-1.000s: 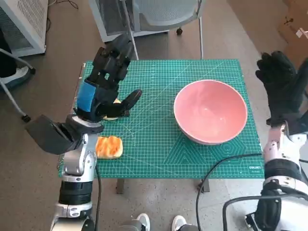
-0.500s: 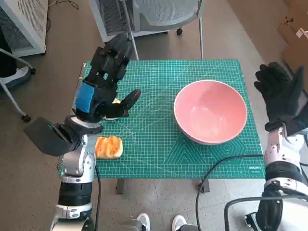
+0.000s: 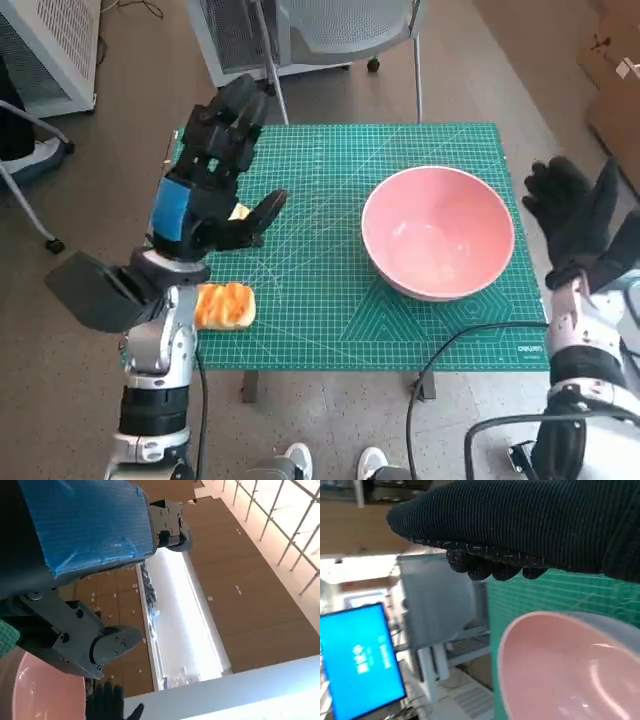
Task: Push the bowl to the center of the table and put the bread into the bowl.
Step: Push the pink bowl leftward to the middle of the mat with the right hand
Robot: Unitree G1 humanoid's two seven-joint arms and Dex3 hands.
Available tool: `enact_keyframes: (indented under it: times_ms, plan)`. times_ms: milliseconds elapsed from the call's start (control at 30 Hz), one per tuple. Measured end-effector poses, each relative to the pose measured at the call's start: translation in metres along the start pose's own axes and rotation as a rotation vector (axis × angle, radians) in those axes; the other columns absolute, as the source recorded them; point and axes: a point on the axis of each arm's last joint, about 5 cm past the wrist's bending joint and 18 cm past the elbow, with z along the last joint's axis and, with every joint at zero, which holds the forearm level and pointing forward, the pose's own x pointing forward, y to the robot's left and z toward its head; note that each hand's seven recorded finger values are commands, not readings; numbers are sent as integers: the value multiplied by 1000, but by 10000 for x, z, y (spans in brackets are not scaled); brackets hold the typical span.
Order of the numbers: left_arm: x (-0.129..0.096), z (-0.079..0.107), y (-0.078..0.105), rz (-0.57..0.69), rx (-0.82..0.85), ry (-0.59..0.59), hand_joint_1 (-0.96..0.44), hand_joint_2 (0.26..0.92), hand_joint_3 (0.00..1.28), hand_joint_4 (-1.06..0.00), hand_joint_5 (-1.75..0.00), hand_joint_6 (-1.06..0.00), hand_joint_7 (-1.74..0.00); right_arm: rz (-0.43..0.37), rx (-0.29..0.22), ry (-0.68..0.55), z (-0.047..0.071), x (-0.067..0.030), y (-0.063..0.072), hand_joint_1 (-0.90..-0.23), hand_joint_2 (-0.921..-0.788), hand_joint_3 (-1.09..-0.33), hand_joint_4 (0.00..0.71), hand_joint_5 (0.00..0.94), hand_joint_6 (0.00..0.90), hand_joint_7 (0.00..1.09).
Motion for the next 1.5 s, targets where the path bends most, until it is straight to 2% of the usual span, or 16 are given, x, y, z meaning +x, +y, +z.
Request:
enact_keyframes:
  times_ms: [433, 900, 1500]
  plan:
    - [-50, 20, 4, 14, 4, 7, -141, 646, 720, -92, -192, 1, -550, 2, 42, 73, -164, -25, 123, -607, -921, -812, 263, 8, 401, 11]
    - [-84, 43, 25, 26, 14, 17, -145, 652, 703, -90, -211, 1, -560, 29, 72, 89, -237, -29, 232, -655, -921, -751, 312, 17, 447, 28]
    - [-121, 80, 82, 34, 39, 21, -165, 663, 673, -77, -242, 1, -587, 89, 75, 91, -283, -22, 368, -630, -921, -768, 282, 4, 410, 4]
